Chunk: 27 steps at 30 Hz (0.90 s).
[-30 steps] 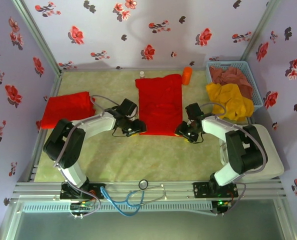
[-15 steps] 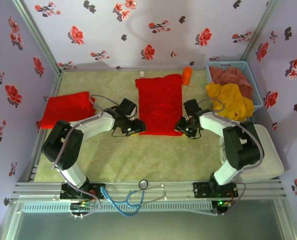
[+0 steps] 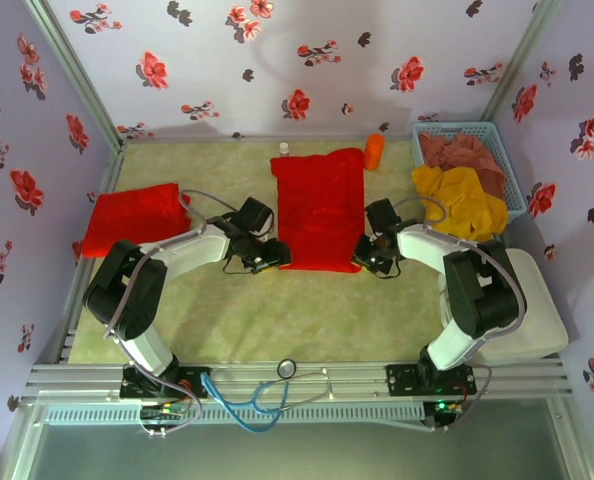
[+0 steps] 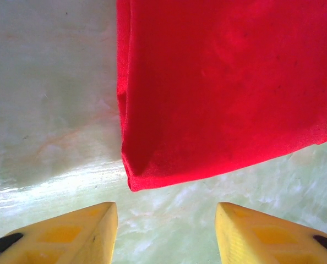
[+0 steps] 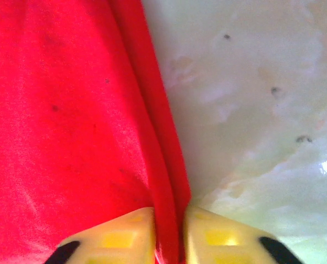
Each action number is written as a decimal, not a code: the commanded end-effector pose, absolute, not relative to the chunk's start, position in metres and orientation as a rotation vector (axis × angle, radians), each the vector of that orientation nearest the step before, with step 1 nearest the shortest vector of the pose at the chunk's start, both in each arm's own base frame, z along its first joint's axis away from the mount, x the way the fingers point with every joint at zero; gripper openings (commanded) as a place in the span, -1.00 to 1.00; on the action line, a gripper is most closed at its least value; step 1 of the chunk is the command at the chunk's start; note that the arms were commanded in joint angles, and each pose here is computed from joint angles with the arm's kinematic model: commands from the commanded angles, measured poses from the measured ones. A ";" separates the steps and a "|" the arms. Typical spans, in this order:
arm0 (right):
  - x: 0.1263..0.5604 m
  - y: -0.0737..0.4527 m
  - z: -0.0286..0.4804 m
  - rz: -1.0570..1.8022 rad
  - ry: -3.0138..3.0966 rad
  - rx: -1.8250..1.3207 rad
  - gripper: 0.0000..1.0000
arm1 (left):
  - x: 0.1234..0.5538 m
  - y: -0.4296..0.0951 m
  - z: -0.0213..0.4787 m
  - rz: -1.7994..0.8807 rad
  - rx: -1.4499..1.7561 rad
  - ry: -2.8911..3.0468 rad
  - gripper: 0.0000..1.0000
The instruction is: Fold and stack the t-shirts
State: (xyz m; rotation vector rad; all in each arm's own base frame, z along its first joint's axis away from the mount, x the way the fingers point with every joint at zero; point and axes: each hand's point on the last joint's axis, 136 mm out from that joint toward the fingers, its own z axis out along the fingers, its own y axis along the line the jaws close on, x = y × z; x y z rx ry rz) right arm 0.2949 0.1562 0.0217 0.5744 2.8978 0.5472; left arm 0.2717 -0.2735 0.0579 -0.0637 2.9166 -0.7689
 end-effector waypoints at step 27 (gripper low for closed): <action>0.298 0.161 0.026 0.595 2.868 0.590 -1.00 | 0.293 -0.296 0.026 -0.864 -0.245 2.869 -0.10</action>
